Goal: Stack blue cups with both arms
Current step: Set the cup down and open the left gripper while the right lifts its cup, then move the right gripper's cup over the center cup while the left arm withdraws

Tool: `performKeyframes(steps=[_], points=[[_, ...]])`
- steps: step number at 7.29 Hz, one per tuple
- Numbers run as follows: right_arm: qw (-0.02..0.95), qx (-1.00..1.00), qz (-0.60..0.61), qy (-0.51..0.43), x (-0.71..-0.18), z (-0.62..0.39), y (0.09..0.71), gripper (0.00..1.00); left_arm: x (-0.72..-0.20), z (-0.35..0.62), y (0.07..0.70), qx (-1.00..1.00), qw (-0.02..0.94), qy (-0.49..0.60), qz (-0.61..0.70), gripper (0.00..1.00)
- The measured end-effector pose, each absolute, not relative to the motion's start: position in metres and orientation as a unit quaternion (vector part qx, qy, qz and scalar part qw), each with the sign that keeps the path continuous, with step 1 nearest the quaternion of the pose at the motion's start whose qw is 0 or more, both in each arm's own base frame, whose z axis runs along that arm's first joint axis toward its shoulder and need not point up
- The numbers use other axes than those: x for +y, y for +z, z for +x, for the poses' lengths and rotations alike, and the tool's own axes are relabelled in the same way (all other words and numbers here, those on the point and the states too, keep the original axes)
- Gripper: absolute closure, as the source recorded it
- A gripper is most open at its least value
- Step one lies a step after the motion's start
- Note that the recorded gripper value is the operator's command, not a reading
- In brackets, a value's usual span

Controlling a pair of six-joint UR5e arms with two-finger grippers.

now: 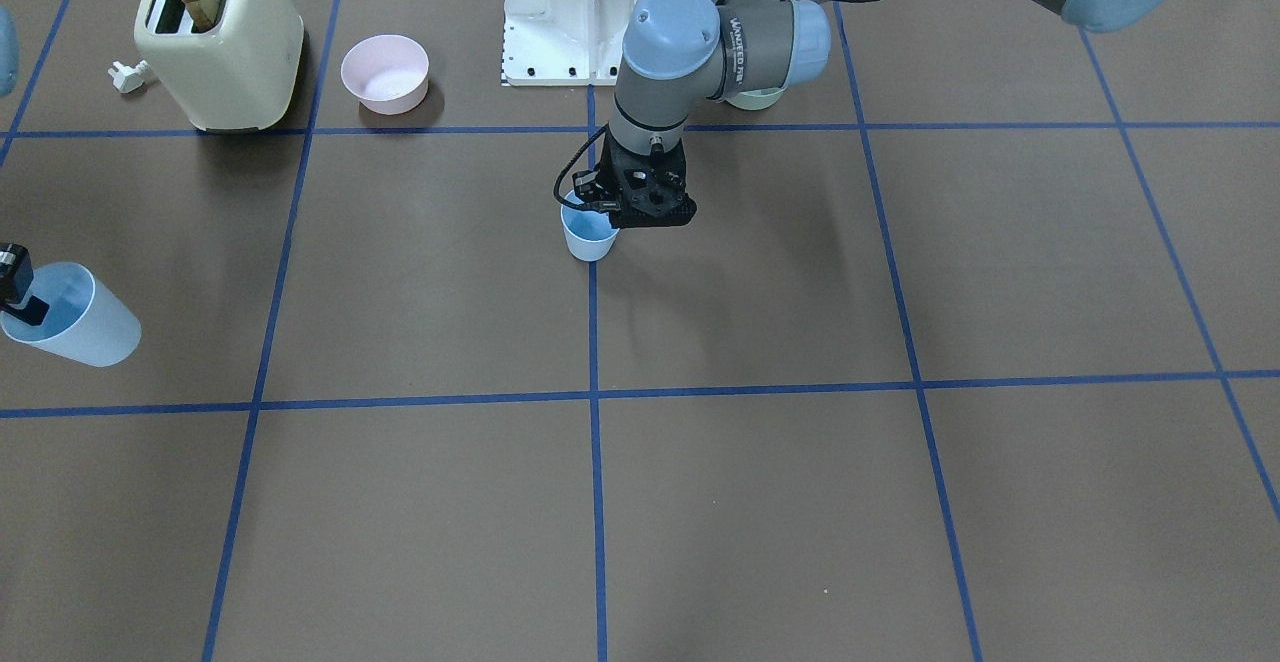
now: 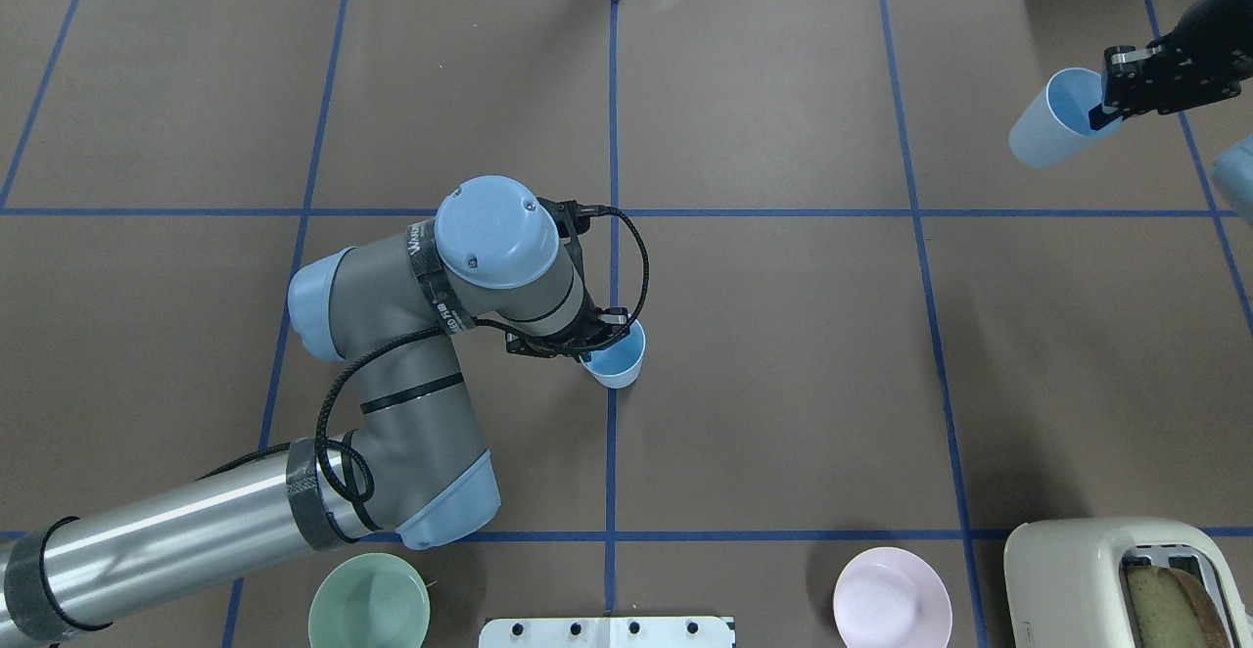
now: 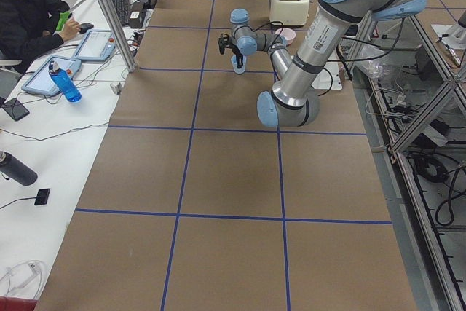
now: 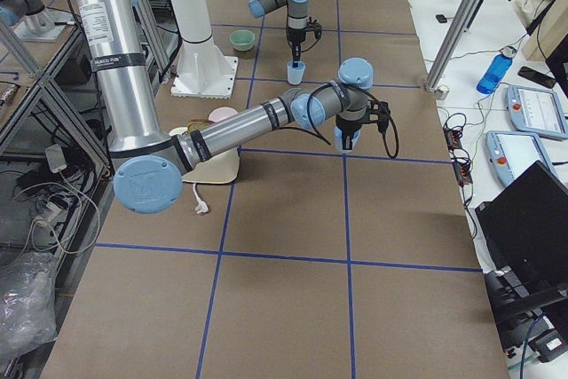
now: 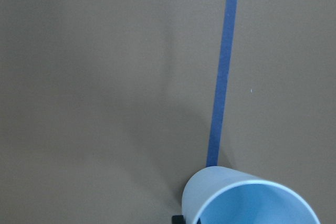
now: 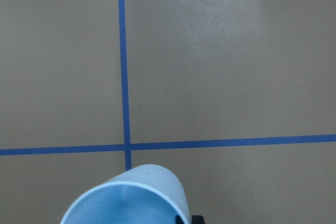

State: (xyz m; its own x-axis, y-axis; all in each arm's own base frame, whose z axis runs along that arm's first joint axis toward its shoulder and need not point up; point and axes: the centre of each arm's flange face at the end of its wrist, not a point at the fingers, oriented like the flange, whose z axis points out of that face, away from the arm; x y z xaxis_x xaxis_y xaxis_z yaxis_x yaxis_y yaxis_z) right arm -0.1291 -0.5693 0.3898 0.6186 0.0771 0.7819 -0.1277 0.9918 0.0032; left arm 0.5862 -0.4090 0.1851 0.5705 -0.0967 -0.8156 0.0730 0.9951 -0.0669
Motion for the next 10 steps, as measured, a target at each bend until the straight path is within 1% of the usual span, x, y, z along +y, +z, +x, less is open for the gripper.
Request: performKeyframes(steps=[1,3,5,7,10], points=[[0.899,-0.433,0.03,0.058,-0.571,-0.129,0.373,1.0,-0.409,0.586,0.184,0.467,0.883,-0.045,-0.009,0.03],[0.899,-0.432,0.031,0.057,-0.569,-0.135,0.338,1.0,-0.407,0.578,0.177,0.481,0.876,-0.039,-0.003,0.02],[0.899,-0.434,0.024,0.061,-0.555,-0.159,0.301,1.0,-0.42,0.534,0.181,0.495,0.869,-0.022,0.005,0.02],[0.895,-0.438,0.011,0.082,-0.528,-0.216,0.258,1.0,-0.465,0.442,0.208,0.504,0.863,0.005,0.023,0.02],[0.891,-0.442,0.002,0.104,-0.49,-0.307,0.199,1.0,-0.541,0.28,0.283,0.49,0.867,0.051,0.066,0.02]])
